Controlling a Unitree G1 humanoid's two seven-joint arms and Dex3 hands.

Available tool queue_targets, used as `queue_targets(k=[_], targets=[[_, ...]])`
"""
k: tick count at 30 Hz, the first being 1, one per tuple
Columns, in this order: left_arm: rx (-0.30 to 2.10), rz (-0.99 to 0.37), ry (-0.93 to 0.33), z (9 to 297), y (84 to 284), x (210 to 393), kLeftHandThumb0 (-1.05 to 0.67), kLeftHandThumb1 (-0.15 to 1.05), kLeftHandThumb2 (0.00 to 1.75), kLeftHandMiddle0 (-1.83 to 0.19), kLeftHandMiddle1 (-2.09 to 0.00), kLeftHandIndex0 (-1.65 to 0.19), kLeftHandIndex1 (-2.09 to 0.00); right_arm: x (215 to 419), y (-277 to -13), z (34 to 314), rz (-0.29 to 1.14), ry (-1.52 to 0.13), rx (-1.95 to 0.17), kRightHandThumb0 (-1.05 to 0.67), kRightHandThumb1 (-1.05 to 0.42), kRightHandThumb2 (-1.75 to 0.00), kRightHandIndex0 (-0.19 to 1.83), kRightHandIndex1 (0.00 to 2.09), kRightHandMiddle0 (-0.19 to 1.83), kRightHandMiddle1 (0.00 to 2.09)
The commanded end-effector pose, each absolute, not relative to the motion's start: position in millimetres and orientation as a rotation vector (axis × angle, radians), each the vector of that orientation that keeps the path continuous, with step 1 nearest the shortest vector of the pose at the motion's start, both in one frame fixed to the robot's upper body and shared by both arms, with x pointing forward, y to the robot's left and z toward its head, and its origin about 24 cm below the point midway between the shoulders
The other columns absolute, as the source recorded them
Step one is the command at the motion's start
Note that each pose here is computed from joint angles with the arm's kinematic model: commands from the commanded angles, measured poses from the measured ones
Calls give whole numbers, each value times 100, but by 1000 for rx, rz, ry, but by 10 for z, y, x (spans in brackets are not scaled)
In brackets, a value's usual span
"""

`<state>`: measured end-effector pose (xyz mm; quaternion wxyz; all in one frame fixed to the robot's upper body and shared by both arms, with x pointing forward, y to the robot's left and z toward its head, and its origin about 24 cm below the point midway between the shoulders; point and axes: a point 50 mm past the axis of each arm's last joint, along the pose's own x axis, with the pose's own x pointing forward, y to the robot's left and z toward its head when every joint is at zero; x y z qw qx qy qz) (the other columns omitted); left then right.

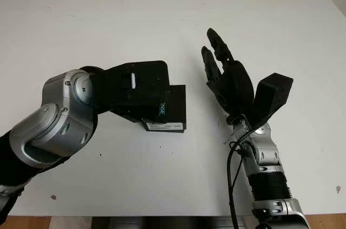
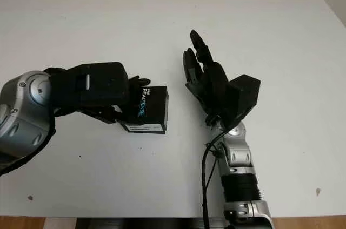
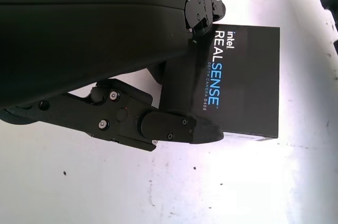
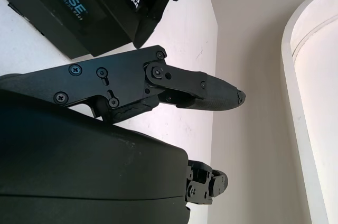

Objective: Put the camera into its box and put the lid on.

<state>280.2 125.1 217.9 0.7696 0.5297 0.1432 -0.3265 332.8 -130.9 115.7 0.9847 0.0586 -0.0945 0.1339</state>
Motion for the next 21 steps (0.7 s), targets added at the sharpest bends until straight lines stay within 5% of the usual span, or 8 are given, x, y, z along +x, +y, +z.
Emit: queue_targets(k=[1,6,11,13,18,21], targets=[[1174,-735,290,2181,1201,2783,-51,105,22,19,-96,19,-54,3329,-1316,1200,273,-213,116,-54,-105,-55,-2,6,-12,25],[1180,-730,275,2176,1208,2790,-51,105,22,19,-102,19,-66,3327,-1312,1201,275,-213,117,-55,-105,-54,-2,6,-13,24],[1231,-723,244,2200,1230,2806,-50,105,22,19,-42,19,-32,3328,-1309,1195,276,-211,123,-54,-105,-56,-1,6,-12,24],[1347,-705,144,2233,1247,2809,-52,105,24,18,-44,19,-23,3327,-1308,1195,274,-212,123,-54,-105,-55,-1,6,-12,25],[1816,-570,-216,2275,1325,2823,-62,105,40,18,-8,19,-5,3316,-1301,1203,273,-210,116,-54,-105,-56,-1,6,-12,25],[2016,-499,-316,2293,1387,2844,-66,105,50,19,-1,19,-1,3319,-1317,1195,276,-214,119,-53,-105,-57,-1,6,-12,24]])
